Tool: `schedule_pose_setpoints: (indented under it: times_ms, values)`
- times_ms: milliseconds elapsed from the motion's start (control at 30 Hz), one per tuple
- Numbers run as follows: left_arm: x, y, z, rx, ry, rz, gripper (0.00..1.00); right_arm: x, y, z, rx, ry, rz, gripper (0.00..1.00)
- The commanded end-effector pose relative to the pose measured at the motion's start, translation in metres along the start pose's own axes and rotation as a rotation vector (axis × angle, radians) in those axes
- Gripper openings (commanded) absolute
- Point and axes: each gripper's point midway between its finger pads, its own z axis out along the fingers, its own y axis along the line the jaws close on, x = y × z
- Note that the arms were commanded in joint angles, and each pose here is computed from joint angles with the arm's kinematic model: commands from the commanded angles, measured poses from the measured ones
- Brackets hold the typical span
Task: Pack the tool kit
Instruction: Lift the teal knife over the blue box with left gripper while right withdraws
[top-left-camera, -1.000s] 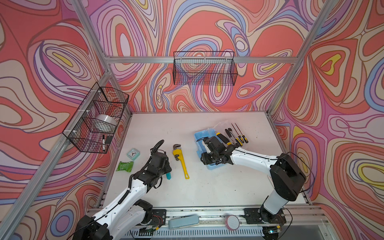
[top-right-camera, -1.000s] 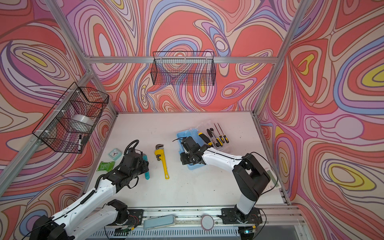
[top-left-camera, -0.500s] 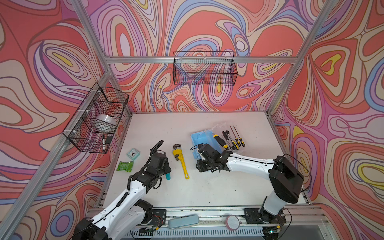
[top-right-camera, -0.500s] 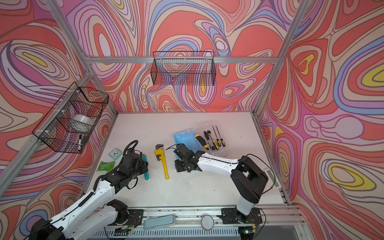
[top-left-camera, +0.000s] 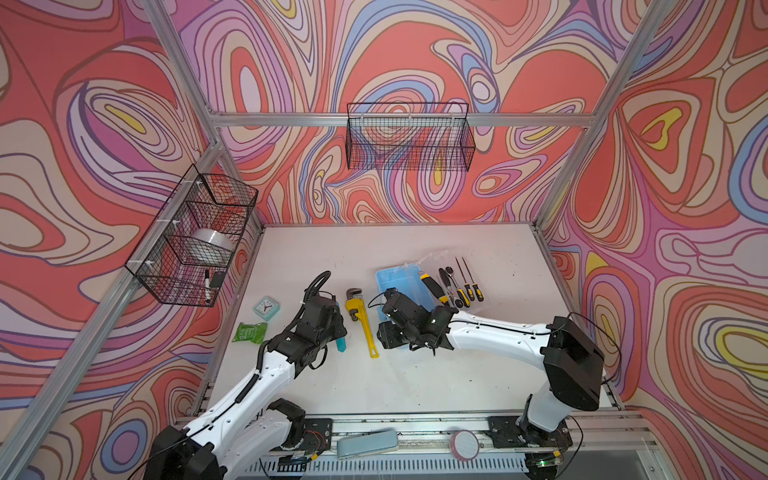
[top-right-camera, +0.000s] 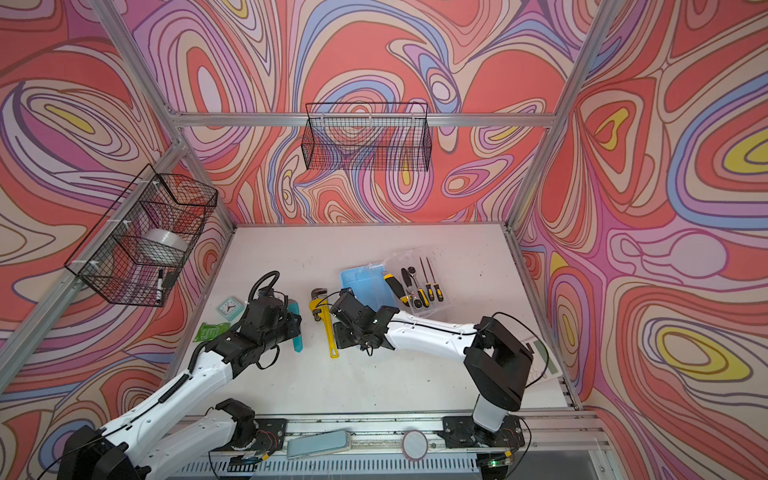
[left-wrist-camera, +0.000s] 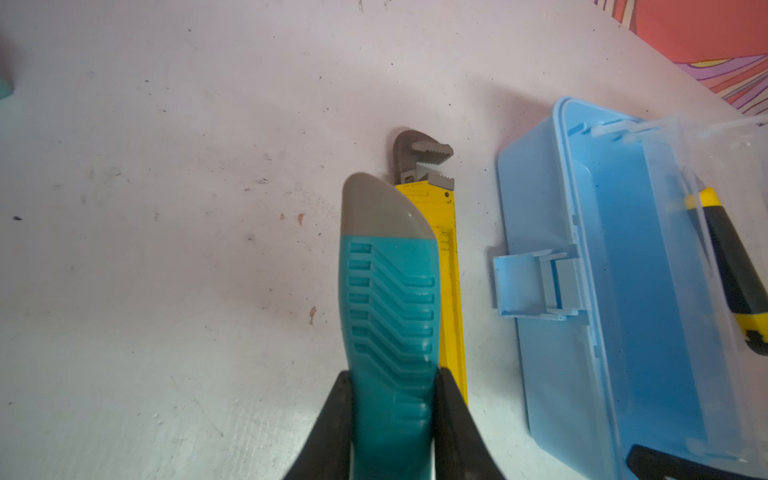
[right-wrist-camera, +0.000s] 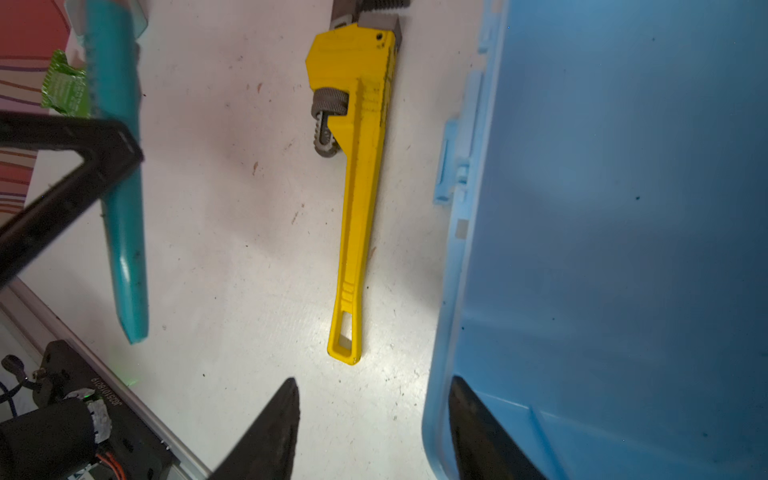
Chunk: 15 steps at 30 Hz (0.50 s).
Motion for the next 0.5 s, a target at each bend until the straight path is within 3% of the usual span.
schedule_pose_setpoints:
  times_ms: [0, 133, 333, 467]
  values:
    - [-0.019, -0.033, -0.006, 0.068, -0.052, 0.029, 0.13, -0.023, 0.000, -0.028, 0.033, -0.093, -0.021, 0.64]
    - [-0.020, -0.061, -0.004, 0.103, -0.048, 0.060, 0.13, -0.036, -0.008, -0.050, 0.074, -0.158, -0.050, 0.73]
    - [-0.027, -0.119, 0.002, 0.200, -0.059, 0.071, 0.13, -0.052, -0.038, -0.085, 0.169, -0.250, -0.088, 0.78]
    - [-0.030, -0.162, 0.009, 0.246, -0.067, 0.097, 0.14, -0.064, -0.074, -0.116, 0.200, -0.325, -0.045, 0.79]
